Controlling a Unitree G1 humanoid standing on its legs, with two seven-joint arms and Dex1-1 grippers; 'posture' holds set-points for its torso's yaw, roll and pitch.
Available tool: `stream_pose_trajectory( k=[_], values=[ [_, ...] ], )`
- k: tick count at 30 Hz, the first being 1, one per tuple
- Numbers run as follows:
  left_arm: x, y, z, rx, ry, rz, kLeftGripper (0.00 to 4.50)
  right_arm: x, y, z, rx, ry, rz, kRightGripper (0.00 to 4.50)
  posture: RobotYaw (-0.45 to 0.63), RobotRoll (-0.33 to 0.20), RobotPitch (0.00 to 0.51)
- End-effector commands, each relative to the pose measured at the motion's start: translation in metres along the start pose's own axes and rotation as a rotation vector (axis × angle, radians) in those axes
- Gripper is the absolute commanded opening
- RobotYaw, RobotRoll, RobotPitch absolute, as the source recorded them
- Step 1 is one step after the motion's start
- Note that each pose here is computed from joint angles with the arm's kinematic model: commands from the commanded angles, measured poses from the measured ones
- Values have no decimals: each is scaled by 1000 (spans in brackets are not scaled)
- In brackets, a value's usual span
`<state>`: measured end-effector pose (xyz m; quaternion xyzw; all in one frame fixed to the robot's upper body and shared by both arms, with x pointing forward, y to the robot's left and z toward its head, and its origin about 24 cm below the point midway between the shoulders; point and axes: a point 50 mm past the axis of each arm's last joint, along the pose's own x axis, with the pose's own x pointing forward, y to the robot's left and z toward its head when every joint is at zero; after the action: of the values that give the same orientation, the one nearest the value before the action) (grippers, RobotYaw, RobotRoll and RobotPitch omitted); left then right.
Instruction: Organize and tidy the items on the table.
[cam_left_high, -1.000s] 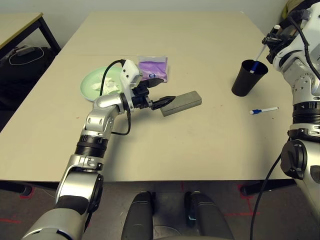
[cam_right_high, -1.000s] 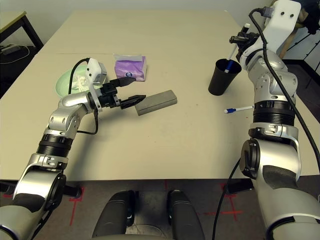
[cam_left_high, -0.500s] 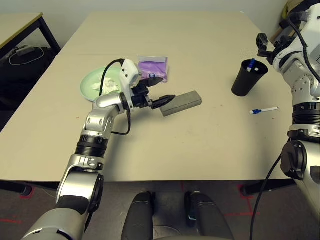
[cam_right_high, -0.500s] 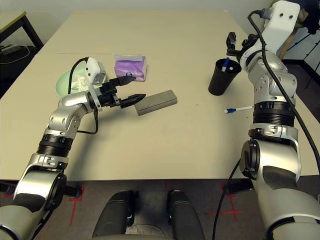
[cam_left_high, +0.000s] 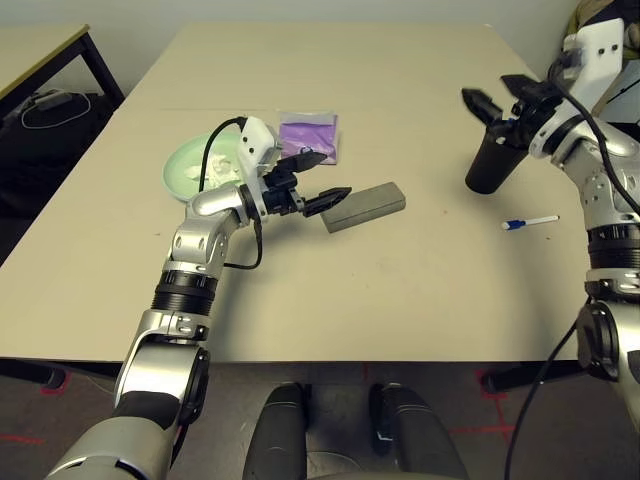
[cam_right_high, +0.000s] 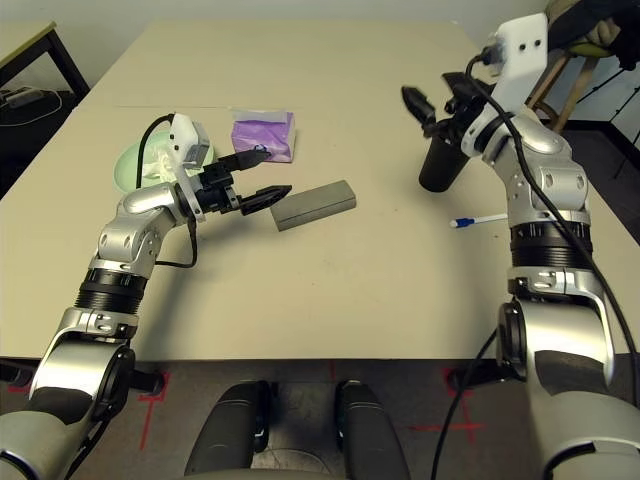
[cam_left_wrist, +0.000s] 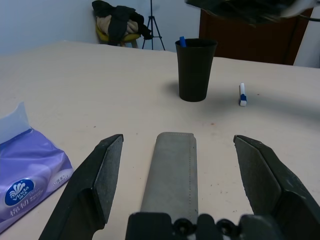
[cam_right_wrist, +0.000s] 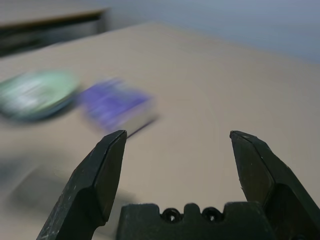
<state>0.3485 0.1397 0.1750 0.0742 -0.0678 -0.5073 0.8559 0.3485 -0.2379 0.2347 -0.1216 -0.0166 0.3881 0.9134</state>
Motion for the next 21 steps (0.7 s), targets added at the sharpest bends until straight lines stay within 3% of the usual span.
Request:
stream_pose_trajectory(
  k=[1,7,21],
  values=[
    [0,-4,0,-5,-11,-13,4500,-15,4,-21,-105,219,227,4472,141,0,103],
    [0,-8,1,-3,-15,-41,4500,-32,-15,-39,-315,549,345,4472,152,0,112],
    [-3,-23,-3,-15,-13,-168,4500,-29,-31,-39,-657,910,480,4472,179,0,115]
  ],
)
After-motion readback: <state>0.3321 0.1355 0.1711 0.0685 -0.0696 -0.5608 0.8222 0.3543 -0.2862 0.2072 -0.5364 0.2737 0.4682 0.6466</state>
